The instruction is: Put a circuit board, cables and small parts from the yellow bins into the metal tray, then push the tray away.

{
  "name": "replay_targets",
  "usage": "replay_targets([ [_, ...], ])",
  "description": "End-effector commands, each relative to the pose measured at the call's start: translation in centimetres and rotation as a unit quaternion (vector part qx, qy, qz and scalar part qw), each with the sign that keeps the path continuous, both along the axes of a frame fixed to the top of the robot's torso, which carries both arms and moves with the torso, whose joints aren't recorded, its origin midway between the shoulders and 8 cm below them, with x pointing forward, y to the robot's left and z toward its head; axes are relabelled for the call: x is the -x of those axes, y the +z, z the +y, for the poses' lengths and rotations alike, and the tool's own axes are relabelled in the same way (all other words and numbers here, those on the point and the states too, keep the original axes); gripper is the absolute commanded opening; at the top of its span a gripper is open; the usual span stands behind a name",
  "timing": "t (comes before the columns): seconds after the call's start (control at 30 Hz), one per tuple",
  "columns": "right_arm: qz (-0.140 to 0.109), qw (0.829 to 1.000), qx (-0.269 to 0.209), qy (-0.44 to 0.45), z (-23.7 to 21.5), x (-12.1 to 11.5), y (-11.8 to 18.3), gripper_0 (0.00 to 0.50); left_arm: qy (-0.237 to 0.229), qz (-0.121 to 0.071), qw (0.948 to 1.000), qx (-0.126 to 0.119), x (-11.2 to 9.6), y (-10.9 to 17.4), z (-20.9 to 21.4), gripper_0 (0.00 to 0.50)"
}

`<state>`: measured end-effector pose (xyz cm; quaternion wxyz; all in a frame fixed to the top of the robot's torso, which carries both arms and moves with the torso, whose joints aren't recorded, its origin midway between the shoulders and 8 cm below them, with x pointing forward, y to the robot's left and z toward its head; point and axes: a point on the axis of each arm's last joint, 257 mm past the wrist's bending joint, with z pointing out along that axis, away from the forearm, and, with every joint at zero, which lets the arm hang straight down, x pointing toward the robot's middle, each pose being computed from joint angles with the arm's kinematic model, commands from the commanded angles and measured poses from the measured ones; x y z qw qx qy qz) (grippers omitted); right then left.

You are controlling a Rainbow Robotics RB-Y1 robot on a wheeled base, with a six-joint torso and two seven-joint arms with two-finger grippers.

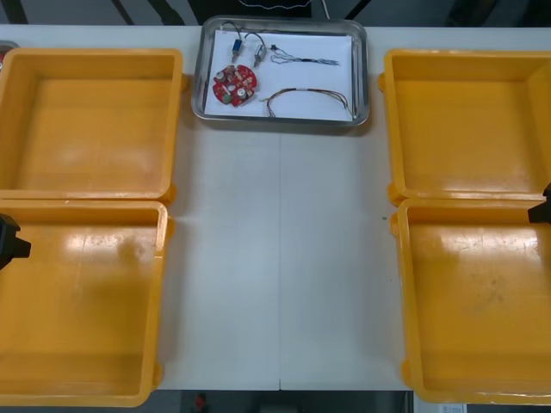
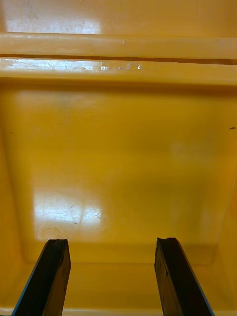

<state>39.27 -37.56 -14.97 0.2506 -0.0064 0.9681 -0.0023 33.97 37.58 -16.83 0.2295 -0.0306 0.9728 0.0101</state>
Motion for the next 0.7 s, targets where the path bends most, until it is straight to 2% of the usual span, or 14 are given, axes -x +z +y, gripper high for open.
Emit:
replay_targets([
  [0.03, -0.005, 1.0, 0.026, 0.011, -1.57, 0.42, 0.95, 0.5, -0.017, -0.008, 0.9989, -0.042, 0.42, 1.29, 1.69, 0.5],
  [0.7, -0.005, 1.0, 0.026, 0.011, -1.57, 0.42, 0.95, 0.5, -0.017, -0.008, 0.9989, -0.042, 0.42, 1.29, 1.69, 0.5],
])
